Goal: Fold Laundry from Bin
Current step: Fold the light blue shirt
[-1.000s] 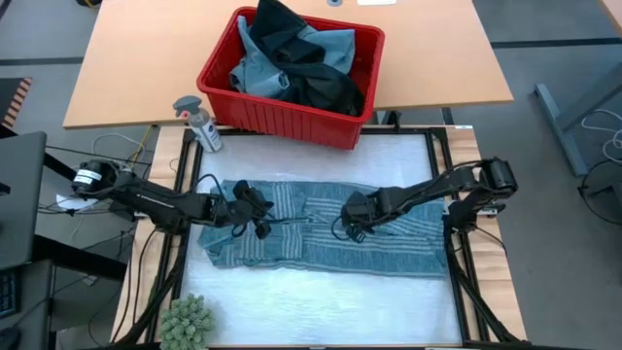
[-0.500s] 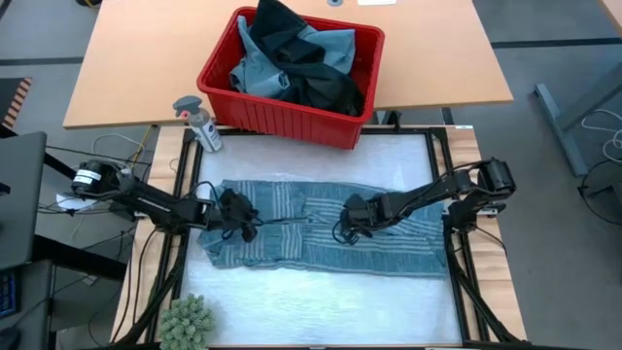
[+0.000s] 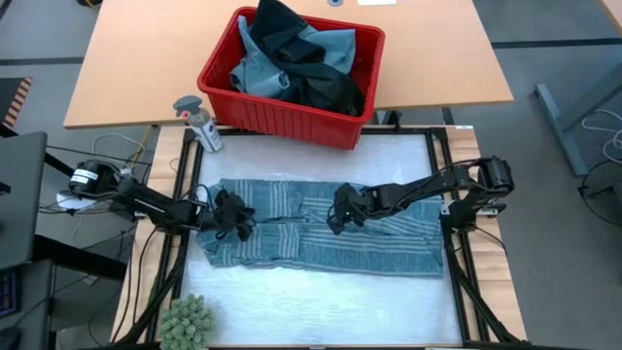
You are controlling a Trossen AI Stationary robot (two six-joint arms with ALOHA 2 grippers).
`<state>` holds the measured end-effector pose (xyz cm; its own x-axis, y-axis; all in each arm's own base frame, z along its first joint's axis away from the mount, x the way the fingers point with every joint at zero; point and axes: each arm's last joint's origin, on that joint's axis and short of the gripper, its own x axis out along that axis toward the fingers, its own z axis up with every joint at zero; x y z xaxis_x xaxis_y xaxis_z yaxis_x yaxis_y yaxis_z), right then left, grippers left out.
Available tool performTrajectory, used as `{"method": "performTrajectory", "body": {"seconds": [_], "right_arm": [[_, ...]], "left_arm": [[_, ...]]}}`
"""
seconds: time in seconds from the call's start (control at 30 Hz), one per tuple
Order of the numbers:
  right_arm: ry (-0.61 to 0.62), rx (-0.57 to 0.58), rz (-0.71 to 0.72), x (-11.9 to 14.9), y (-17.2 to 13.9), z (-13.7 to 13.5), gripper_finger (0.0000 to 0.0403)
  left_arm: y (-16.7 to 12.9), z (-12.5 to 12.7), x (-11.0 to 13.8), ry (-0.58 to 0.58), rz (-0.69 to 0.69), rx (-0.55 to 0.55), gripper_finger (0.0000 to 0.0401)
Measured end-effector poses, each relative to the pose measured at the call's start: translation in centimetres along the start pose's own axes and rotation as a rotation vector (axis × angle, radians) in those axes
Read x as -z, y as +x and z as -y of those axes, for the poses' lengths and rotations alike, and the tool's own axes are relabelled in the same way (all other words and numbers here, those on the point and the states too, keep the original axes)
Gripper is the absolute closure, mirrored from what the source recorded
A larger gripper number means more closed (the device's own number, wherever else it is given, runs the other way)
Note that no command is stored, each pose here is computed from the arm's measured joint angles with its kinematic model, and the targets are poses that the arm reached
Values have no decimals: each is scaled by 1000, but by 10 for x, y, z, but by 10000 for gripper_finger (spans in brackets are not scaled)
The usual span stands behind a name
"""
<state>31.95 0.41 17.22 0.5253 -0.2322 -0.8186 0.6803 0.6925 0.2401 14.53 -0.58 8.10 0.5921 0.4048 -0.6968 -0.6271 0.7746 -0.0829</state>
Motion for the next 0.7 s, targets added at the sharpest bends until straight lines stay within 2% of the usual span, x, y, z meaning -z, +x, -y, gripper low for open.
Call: {"method": "performTrajectory", "body": {"seconds": [0.17, 0.33, 0.5, 0.6, 0.7], "right_arm": [[12, 48, -56, -6, -16, -1, 378], [131, 291, -255, 2, -48, 12, 370], [195, 557, -375, 26, -85, 22, 383], [218, 639, -396, 44, -100, 19, 379], [288, 726, -433, 66, -110, 16, 358]], "left_arm": [[-1, 0, 2, -1, -15, -5, 401], [-1, 0, 3, -12, -20, -4, 401], [-1, 0, 4, -23, -24, -1, 401], [-1, 0, 4, -39, -25, 0, 401], [-1, 1, 4, -45, -28, 4, 401]]}}
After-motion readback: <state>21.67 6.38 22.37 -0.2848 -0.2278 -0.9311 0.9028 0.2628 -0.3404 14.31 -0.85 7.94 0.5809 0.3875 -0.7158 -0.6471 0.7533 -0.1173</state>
